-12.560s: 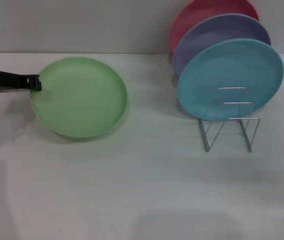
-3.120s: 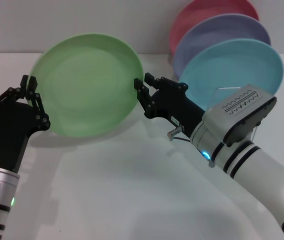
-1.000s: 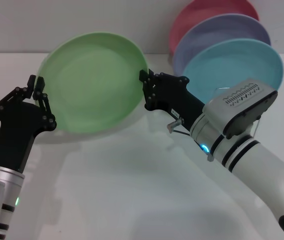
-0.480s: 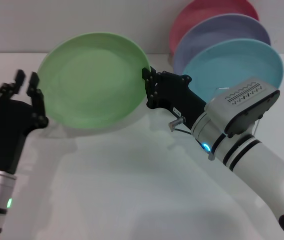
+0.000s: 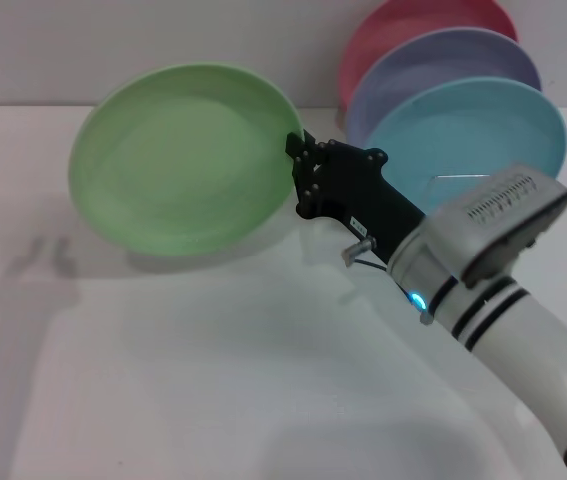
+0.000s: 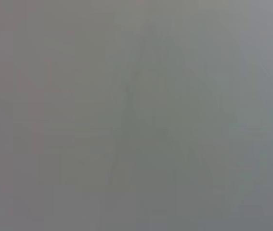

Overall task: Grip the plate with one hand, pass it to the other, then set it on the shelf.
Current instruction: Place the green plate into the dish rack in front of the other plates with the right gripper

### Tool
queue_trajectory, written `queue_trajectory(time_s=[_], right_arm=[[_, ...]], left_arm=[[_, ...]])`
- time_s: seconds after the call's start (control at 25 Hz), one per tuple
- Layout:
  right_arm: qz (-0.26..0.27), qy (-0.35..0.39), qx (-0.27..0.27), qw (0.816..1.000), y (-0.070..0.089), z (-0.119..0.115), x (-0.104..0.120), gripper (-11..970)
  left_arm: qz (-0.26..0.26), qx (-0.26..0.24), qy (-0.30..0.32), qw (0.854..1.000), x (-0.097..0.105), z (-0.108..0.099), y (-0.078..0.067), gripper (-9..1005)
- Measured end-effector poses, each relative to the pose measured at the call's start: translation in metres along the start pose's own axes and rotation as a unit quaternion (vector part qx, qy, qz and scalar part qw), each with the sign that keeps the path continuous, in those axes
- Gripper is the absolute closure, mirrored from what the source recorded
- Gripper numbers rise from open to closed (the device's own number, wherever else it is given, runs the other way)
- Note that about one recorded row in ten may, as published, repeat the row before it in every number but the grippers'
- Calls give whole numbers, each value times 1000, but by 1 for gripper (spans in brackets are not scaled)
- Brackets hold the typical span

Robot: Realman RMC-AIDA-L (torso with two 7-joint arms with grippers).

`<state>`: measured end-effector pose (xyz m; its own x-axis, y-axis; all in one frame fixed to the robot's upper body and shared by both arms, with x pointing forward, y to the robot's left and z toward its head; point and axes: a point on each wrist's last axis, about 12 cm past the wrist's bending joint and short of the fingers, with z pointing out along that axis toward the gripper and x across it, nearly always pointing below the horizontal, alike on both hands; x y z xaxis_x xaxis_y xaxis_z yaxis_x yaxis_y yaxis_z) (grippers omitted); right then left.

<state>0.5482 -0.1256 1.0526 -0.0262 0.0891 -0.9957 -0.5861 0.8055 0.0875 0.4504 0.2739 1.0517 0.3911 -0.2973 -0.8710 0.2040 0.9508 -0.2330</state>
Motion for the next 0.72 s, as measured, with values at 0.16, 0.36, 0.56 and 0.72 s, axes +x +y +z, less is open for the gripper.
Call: queue_trajectory(time_s=[0.16,0.36,0.56,0.72], right_arm=[[8,-43,-13,999,11,-17,-3,941],[2,-103,16,995,22,-52,-5,940],[-2,-143,79,987,17,-88,-6,940],[-11,-159,108,981,-1,-119,-8,940]], left_arm=[[-28,-16,36,999,9,11,23,740],[-34,-37,66,997,15,22,38,740],[-34,-48,96,994,23,25,41,740],[-45,-55,121,990,30,29,41,741]])
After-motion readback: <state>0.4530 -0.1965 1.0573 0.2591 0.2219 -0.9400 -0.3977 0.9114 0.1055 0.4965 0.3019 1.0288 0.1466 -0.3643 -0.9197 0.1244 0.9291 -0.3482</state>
